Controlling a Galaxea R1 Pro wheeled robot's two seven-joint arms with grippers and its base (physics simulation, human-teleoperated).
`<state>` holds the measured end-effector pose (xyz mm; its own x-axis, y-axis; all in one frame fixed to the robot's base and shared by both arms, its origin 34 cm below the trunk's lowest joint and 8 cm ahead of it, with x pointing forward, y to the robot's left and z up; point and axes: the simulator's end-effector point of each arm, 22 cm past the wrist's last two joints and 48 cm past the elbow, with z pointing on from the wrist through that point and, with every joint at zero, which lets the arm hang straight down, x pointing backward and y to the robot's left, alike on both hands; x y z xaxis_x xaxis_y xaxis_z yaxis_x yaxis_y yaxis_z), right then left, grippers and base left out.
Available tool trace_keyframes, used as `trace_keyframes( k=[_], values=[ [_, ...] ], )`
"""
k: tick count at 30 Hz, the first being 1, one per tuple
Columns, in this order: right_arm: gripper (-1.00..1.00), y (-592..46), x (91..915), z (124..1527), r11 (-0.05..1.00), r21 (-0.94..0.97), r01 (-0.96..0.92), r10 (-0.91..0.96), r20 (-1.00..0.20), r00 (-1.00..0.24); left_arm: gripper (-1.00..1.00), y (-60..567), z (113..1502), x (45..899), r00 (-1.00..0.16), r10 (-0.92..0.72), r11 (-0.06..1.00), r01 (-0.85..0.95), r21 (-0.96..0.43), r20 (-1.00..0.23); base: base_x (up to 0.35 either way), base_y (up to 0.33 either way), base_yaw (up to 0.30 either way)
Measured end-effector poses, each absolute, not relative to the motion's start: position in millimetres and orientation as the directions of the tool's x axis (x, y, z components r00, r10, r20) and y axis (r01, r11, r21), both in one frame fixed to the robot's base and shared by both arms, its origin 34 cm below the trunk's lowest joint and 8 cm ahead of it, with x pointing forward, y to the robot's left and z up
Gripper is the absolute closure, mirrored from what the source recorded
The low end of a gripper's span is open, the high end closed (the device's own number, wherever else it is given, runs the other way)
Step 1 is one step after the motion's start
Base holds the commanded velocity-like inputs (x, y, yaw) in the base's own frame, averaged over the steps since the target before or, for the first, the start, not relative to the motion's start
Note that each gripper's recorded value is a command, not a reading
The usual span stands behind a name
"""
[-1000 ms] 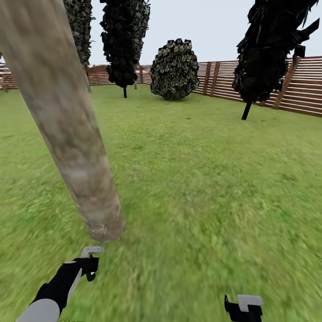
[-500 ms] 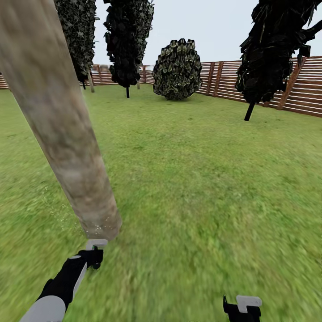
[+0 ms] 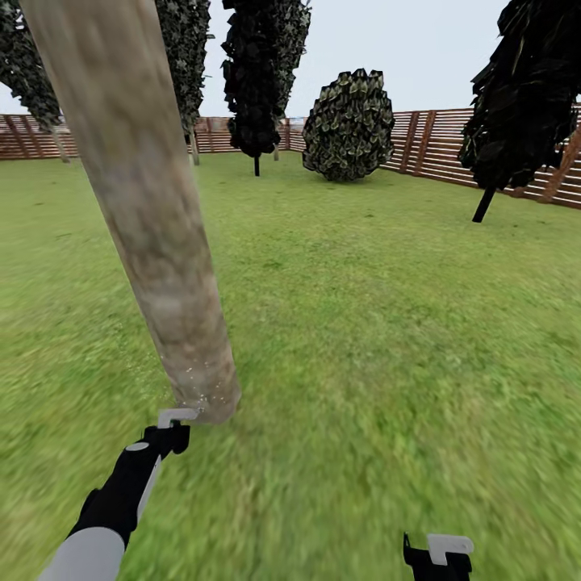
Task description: In the garden, pick up the pesticide atomizer on the floor and spray pesticide onto both trees until each tree trunk is fully covered.
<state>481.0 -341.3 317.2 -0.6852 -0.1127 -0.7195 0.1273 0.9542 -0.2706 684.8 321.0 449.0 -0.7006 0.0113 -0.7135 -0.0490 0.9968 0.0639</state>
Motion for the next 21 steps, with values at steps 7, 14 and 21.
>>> trace_keyframes(
  k=[7, 14, 21],
  values=[
    [-1.00, -341, 481, 317, 0.954, -0.271, 0.126, -0.114, -0.719, -0.685, 1.00, 347, 443, 674, -0.760, 0.058, 0.992, -0.029, 0.123, -0.647, -0.001, 0.000, 0.002],
    [-1.00, -341, 481, 317, 0.954, -0.271, 0.126, -0.114, -0.719, -0.685, 1.00, 286, 442, 681, -0.768, 0.103, 0.994, 0.055, 0.095, -0.632, 0.000, 0.000, 0.000],
    [-1.00, -341, 481, 317, 0.954, -0.271, 0.126, -0.114, -0.719, -0.685, 1.00, 396, 451, 669, -0.780, 0.057, 0.982, -0.070, 0.178, -0.623, 0.000, 0.000, 0.022]
  ],
)
